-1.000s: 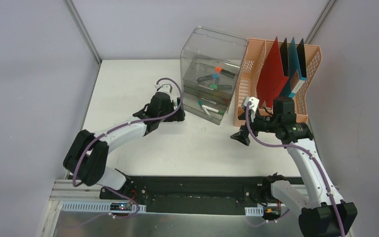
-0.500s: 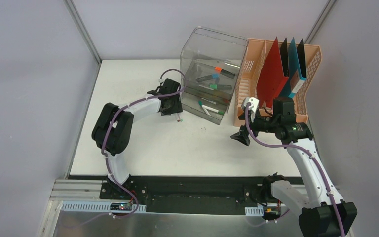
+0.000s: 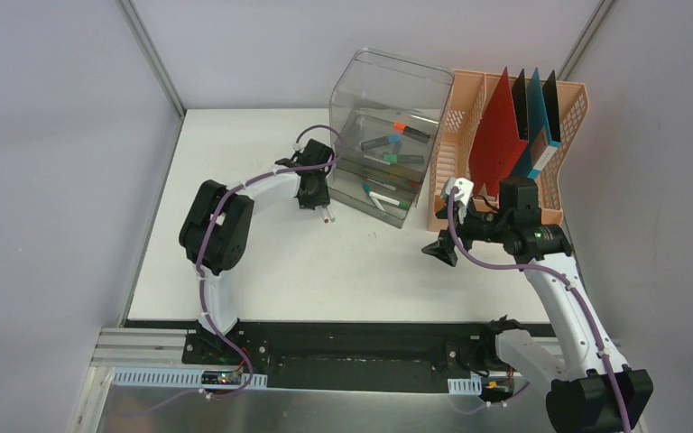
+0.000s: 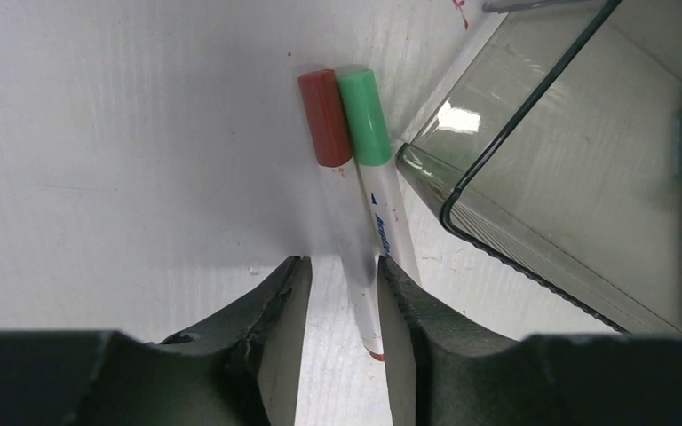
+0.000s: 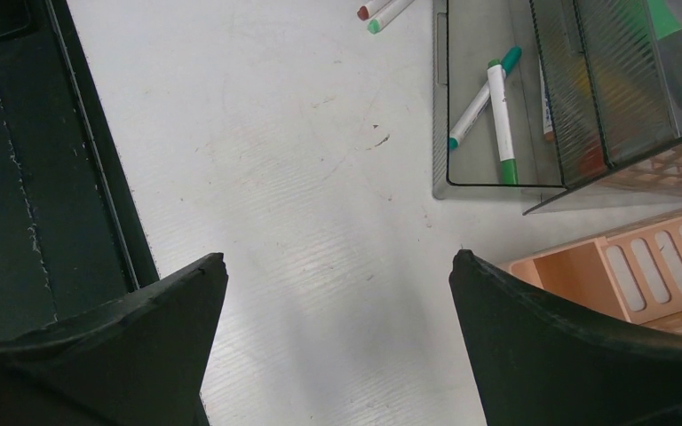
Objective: Organize the desk
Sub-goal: Pick up the stationery from the center of the board.
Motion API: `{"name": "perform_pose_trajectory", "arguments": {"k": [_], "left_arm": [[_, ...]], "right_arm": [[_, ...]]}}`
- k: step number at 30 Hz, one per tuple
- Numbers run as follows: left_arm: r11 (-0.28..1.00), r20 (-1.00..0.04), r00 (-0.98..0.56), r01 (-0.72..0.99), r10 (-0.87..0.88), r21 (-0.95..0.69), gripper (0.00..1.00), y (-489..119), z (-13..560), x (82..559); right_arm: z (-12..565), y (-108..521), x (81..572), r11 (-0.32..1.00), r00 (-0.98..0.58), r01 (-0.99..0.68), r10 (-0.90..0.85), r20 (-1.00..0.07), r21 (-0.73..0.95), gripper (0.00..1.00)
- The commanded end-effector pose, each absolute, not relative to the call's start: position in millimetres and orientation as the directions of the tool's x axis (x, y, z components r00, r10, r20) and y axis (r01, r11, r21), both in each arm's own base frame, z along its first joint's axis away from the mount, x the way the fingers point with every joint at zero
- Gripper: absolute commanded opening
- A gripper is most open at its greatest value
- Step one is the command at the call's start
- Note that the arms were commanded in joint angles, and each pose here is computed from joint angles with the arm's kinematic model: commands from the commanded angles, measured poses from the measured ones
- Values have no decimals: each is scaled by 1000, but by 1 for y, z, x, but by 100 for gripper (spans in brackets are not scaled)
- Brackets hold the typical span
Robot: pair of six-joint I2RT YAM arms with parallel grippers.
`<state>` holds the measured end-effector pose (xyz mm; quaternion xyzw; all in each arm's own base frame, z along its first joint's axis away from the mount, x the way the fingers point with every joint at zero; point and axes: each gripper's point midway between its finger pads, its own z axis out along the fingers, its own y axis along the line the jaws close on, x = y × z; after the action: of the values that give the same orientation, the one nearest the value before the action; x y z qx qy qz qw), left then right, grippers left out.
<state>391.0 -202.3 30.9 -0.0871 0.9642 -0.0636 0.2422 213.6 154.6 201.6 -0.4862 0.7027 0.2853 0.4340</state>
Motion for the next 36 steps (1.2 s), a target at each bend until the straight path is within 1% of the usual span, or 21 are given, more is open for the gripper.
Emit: {"name": "perform_pose_trajectory", "arguments": {"k": [1,3,9,15,18,23,24,29,36], "left_arm": [[981,-472,-863,-124,-181,-148,34,-201,37,399],[982,-470,-865,-122,-175,-141,31,-200,36,397],[989,-469,-872,-103,-140,-105,29,-193,34,393],[997,-476,-877,-75,-64,4,27,-173,29,387],[997,-472,-881,-61,-33,43,18,-165,27,383],[997,-476,-880,-47,-10,64,2,-160,31,379],[997,-482,-876,-48,-12,63,0,-159,34,379],[997,-526,-849,-74,-47,30,0,-155,53,371],[990,-618,-779,-28,-108,-138,0,-163,90,350]], "right_arm": [[208,156,213,345,-109,-937,-429,-897,-51,99],[207,156,213,345,-110,-937,-429,-896,-50,99],[207,156,213,345,-110,-937,-429,-896,-50,99],[207,156,213,343,-111,-938,-428,-897,-48,99],[207,156,213,342,-111,-939,-428,-897,-47,99],[207,156,213,342,-116,-939,-426,-897,-41,99],[207,156,213,341,-115,-939,-426,-898,-42,99],[209,159,211,334,-122,-942,-412,-903,-25,99],[219,169,201,288,-143,-957,-342,-929,41,99]]}}
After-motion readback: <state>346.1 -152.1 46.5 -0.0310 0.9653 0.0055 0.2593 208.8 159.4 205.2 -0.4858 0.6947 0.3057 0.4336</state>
